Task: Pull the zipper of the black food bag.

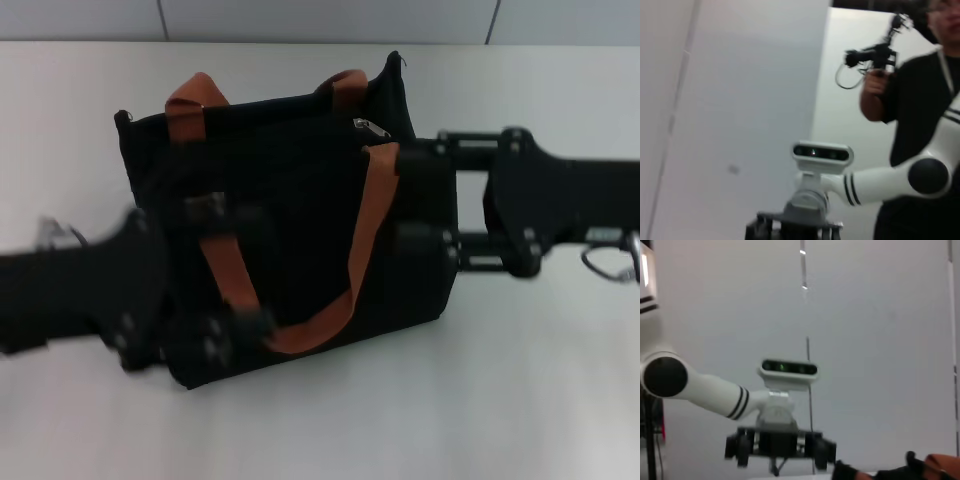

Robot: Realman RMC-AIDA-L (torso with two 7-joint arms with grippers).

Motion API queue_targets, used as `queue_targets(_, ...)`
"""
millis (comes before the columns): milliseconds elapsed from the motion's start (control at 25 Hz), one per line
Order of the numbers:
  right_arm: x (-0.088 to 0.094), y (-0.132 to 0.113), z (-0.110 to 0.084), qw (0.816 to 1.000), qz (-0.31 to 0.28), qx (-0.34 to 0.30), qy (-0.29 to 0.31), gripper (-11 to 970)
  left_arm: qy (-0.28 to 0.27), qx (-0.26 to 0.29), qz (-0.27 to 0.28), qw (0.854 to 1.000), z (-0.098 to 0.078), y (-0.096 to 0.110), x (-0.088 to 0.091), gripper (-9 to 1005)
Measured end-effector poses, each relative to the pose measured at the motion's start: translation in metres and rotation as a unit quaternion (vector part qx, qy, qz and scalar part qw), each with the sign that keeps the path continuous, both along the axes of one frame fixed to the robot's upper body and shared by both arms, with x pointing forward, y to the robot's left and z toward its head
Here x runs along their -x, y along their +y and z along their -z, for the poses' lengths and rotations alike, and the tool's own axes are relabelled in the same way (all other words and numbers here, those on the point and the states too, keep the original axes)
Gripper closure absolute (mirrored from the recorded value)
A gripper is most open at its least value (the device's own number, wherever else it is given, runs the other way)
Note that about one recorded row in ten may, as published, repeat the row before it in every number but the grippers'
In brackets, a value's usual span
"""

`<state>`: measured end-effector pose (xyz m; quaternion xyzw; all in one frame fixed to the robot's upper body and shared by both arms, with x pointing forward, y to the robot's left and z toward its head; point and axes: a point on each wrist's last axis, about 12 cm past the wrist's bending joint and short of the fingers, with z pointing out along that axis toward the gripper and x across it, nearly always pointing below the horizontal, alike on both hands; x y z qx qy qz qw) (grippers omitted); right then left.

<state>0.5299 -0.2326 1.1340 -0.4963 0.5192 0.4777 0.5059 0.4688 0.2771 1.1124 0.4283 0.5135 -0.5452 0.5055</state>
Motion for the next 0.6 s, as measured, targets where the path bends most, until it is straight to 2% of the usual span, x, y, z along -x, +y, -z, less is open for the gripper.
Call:
queue_targets(40,0.003,-0.001,0.003,1.0,-0.003,-0.003,0.0,240,0.0,0.0,0.0,1.0,0.0,0.0,0.0,185)
queue_targets(80,0.003,-0.001,0.003,1.0,-0.003,-0.003,0.0,238,-0.001,0.0,0.001,1.0,0.007,-0.003,0.004,185)
queue_targets(160,0.01,-0.002,0.014,1.0,-0.004,-0.009,0.01,233,0.001,-0.001,-0.005,1.0,0.021,-0.007,0.01,185)
queue_targets(200,0.019,-0.003,0.027,1.0,-0.002,-0.011,0.017,230,0.006,-0.003,-0.013,1.0,0.029,-0.008,0.013,185)
queue_targets(240,0.019,-0.003,0.027,1.0,-0.002,-0.011,0.017,228,0.006,-0.003,-0.013,1.0,0.029,-0.008,0.013,185)
queue_targets(280,0.024,-0.004,0.035,1.0,0.0,-0.012,0.02,226,0.013,-0.011,-0.027,1.0,0.038,-0.008,0.015,185)
queue_targets(400,0.04,-0.003,0.061,0.999,0.008,0.004,0.038,219,0.033,-0.035,-0.045,0.998,0.049,-0.008,0.015,185)
queue_targets(520,0.047,-0.002,0.069,0.999,0.007,0.011,0.049,212,0.033,-0.035,-0.045,0.998,0.049,-0.008,0.015,185)
queue_targets(600,0.051,-0.002,0.077,0.998,0.014,0.019,0.063,207,0.06,-0.082,-0.041,0.994,0.061,-0.008,0.016,185)
